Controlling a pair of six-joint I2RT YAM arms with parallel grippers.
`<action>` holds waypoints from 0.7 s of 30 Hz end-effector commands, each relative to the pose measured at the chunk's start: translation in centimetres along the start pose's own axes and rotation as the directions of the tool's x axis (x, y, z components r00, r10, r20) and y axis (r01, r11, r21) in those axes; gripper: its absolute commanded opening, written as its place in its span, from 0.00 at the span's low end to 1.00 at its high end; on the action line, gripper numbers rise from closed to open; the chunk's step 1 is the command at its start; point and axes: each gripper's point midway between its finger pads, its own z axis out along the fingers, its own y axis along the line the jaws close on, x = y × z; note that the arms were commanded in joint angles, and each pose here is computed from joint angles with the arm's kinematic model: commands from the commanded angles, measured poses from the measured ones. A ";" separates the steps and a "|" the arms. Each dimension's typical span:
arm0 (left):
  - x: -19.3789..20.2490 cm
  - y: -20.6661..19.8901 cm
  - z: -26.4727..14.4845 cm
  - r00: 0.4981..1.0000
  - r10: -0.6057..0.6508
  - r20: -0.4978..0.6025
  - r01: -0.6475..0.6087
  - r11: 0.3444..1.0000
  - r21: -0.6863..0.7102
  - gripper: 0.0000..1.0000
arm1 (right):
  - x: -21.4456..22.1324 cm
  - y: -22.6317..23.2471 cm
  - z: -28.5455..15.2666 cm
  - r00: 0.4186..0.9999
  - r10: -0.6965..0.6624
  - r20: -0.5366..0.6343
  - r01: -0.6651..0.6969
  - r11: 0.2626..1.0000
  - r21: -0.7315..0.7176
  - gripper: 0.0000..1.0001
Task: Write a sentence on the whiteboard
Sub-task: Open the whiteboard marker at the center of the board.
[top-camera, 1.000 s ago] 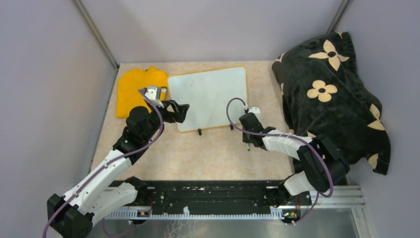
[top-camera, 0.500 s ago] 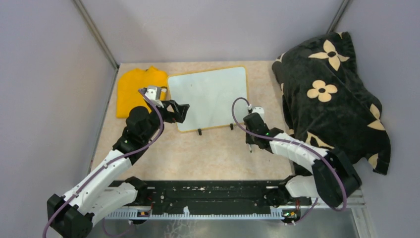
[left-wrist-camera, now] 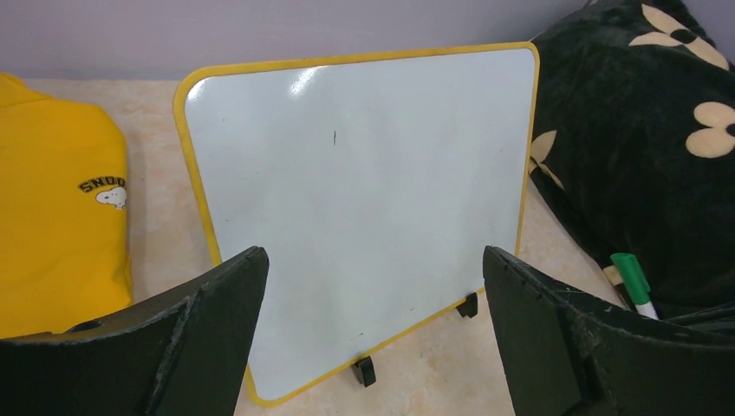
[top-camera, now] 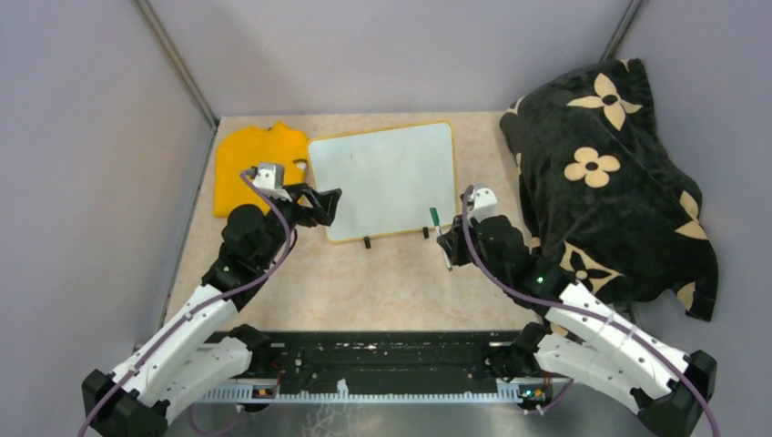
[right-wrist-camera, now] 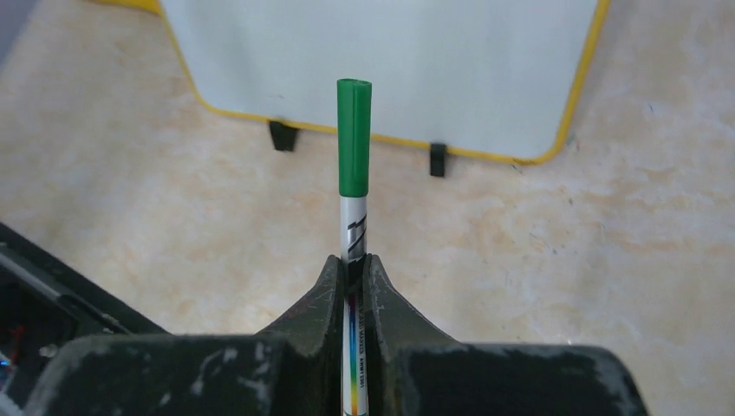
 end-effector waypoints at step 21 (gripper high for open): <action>-3.2 -15.1 -5.1 0.931 -0.277 -0.237 0.362 0.617 0.699 0.99 | -10.8 14.2 -6.6 0.930 0.177 0.322 0.069 0.777 -0.626 0.00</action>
